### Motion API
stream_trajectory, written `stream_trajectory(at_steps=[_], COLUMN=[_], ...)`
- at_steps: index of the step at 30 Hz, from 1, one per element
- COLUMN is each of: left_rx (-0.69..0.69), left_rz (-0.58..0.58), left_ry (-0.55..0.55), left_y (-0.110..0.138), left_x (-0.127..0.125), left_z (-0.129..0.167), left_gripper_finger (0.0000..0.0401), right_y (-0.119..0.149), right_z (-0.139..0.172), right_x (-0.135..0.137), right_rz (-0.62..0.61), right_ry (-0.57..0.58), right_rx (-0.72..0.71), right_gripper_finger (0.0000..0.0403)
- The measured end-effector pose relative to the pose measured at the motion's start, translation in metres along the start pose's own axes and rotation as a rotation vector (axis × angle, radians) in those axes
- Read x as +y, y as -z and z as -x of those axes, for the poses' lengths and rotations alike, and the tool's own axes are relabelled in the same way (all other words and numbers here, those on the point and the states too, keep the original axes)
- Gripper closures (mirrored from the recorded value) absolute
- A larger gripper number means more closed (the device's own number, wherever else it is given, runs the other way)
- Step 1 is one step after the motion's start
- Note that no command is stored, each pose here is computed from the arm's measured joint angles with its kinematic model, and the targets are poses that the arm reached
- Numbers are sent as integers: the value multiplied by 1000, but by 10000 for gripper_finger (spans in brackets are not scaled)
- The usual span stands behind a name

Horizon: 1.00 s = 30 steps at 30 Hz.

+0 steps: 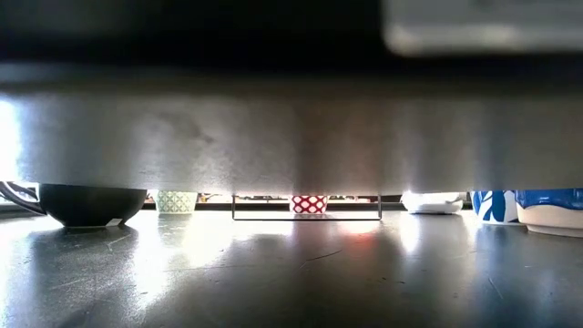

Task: Place coffee mugs
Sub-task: Put the light green mug on the shelf

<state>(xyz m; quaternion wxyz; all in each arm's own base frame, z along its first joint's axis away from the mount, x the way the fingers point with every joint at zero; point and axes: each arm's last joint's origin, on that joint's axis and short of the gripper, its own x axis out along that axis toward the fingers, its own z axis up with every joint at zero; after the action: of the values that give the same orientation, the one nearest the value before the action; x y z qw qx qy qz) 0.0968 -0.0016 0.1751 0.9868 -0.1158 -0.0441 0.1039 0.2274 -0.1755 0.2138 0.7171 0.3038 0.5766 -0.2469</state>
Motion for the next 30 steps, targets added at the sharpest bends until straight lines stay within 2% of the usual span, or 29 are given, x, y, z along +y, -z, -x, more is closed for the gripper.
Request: stream_trajectory(at_steps=[11,15,18,22,28,30], left_rx=[0,0,0,0,0,0], left_rz=[0,0,0,0,0,0], left_ry=[0,0,0,0,0,0], left_y=[0,0,0,0,0,0], left_x=[0,0,0,0,0,0], left_z=[0,0,0,0,0,0], left_gripper_finger=[319,319,319,319,319,319], right_y=[-1,1,1,-2,-6,-6], right_z=[10,9,8,4,-1,-1], right_x=[31,38,39,39,40,40], right_rz=[722,899,919,845,824,774], right_ry=[-5,-2,-4,0,7,7], right_rx=[-16,-16,-15,-22,-35,-35], right_gripper_finger=[389,388,375,351,326,322])
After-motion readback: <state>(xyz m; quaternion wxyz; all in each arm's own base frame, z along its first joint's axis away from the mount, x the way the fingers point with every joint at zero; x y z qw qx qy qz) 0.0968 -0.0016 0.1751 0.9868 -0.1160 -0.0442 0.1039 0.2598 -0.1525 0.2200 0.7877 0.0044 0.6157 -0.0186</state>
